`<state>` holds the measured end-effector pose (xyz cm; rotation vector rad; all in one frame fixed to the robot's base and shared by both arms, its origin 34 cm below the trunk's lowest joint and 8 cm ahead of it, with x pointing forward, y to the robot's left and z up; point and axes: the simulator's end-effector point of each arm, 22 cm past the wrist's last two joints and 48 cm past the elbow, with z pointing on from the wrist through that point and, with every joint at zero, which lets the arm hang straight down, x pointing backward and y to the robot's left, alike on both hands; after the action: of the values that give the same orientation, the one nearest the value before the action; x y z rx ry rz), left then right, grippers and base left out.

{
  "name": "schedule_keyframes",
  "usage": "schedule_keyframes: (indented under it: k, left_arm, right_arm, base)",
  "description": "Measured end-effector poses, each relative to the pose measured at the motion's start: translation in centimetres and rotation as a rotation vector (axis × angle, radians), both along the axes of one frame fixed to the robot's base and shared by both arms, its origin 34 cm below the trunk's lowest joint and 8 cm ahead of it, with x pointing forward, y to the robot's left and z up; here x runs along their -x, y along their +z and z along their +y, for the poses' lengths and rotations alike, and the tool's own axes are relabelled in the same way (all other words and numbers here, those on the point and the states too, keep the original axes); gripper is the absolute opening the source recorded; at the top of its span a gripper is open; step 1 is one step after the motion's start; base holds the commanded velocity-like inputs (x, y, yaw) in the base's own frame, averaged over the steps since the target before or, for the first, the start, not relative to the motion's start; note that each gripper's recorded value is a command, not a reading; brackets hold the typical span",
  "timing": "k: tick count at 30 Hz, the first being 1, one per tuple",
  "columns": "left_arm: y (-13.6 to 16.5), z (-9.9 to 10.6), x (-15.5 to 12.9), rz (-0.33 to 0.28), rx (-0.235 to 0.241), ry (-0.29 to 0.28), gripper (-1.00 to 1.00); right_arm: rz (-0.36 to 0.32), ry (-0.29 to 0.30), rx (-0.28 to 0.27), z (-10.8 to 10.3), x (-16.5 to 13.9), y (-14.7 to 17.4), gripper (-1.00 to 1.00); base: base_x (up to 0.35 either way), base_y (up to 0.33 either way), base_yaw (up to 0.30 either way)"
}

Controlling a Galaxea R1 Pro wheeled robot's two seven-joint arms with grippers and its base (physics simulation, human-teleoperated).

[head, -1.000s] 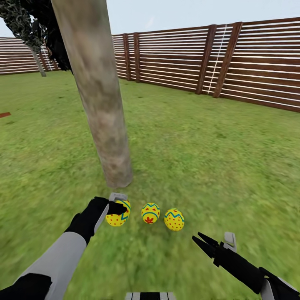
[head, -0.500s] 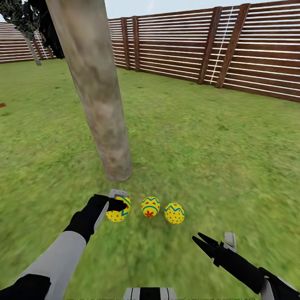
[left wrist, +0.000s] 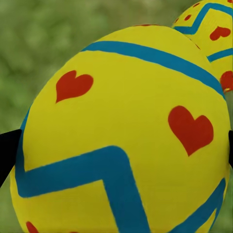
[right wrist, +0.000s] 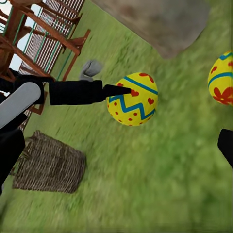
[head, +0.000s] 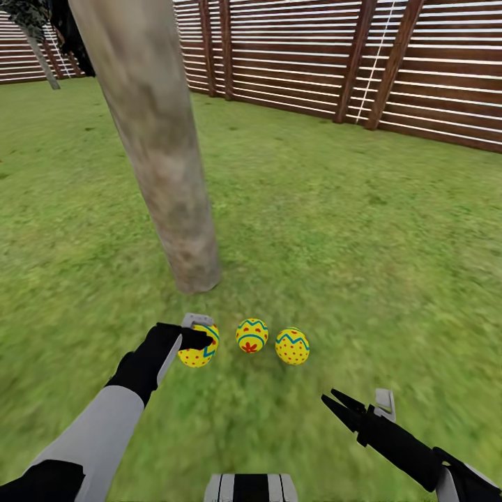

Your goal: Take the three Easter eggs out of the wicker basket on the lawn in the garden, then place them on the lawn next to a single tree (choose any tree) so that all three eggs are next to the same tree and none are left in the basket.

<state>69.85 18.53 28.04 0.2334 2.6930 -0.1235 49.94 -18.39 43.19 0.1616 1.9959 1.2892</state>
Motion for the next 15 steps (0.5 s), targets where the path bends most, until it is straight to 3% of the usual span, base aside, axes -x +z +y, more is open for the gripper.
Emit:
schedule_keyframes:
  k: [15]
  left_arm:
    - [-2.9, -0.1, 0.5, 0.031, 0.004, 0.000, -1.00]
  right_arm:
    - [0.062, 0.000, 0.002, 0.0, 0.5, -2.7, 1.00]
  base:
    - [0.000, 0.000, 0.000]
